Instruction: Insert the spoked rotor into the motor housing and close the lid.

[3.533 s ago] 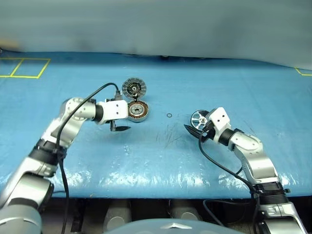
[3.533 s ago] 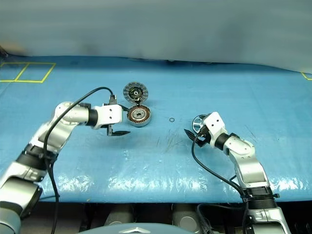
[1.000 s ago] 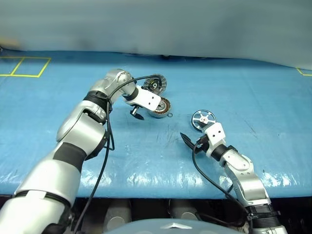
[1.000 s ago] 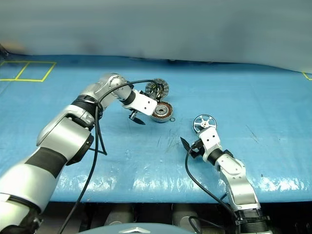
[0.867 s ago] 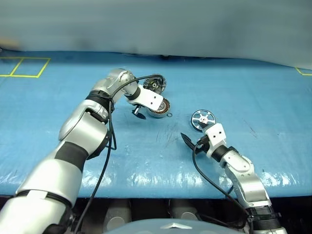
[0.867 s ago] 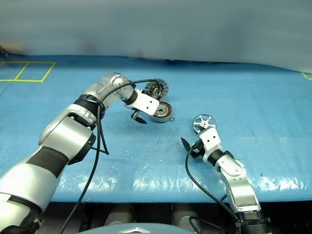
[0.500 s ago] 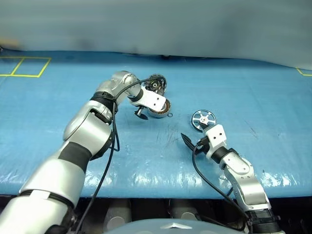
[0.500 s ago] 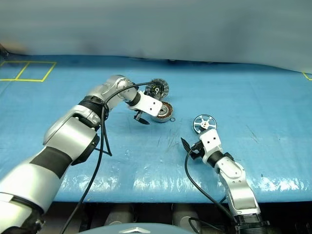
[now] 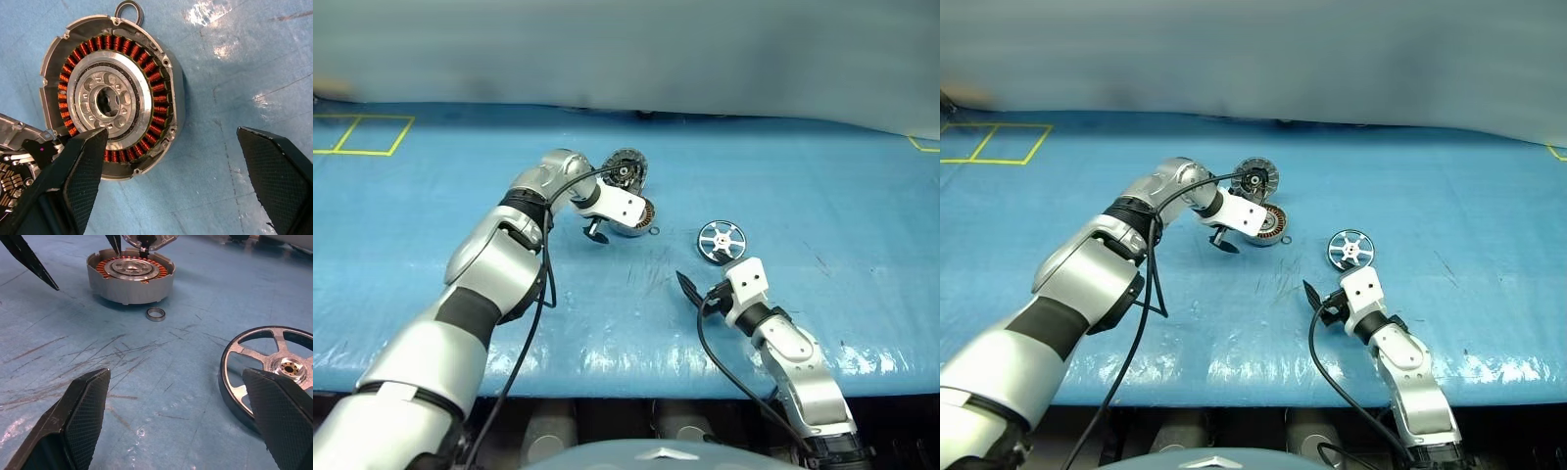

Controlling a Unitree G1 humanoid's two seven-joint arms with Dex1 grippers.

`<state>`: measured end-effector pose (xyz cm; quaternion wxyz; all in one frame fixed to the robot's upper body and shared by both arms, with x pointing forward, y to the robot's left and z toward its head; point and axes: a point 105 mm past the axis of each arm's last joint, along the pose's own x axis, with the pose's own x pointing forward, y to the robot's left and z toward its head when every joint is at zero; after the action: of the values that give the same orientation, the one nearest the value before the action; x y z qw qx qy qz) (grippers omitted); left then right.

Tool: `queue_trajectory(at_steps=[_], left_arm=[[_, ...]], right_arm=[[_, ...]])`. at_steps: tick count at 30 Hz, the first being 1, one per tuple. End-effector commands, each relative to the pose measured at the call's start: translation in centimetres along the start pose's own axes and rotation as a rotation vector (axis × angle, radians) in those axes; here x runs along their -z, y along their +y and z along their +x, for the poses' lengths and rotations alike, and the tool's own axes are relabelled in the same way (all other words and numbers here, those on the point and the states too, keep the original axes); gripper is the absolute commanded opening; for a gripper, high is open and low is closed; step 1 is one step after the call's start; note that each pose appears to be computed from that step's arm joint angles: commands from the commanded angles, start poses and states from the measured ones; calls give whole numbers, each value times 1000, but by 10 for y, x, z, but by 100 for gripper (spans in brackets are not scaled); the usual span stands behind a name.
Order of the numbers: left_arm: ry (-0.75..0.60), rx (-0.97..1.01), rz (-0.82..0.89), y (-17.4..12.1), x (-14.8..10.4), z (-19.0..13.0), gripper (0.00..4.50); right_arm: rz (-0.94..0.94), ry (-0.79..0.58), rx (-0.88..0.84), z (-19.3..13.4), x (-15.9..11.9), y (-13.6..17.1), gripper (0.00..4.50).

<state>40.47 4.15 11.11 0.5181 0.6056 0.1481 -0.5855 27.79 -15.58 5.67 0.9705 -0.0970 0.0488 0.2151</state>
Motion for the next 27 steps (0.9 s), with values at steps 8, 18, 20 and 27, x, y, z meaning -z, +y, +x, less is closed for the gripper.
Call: queue_trajectory(at_steps=[8, 18, 20, 27], left_arm=[[5, 13, -2, 1, -2, -1, 450], [-27, -11, -50, 2, -1, -2, 450], [-31, -14, -50, 3, -1, -3, 450], [-23, 24, -61, 0, 2, -7, 450]], right_arm=[[-9, -64, 24, 0, -16, 3, 449], [14, -86, 51, 3, -17, 8, 449], [17, -89, 55, 4, -18, 9, 449], [27, -114, 78, 8, -20, 10, 449]])
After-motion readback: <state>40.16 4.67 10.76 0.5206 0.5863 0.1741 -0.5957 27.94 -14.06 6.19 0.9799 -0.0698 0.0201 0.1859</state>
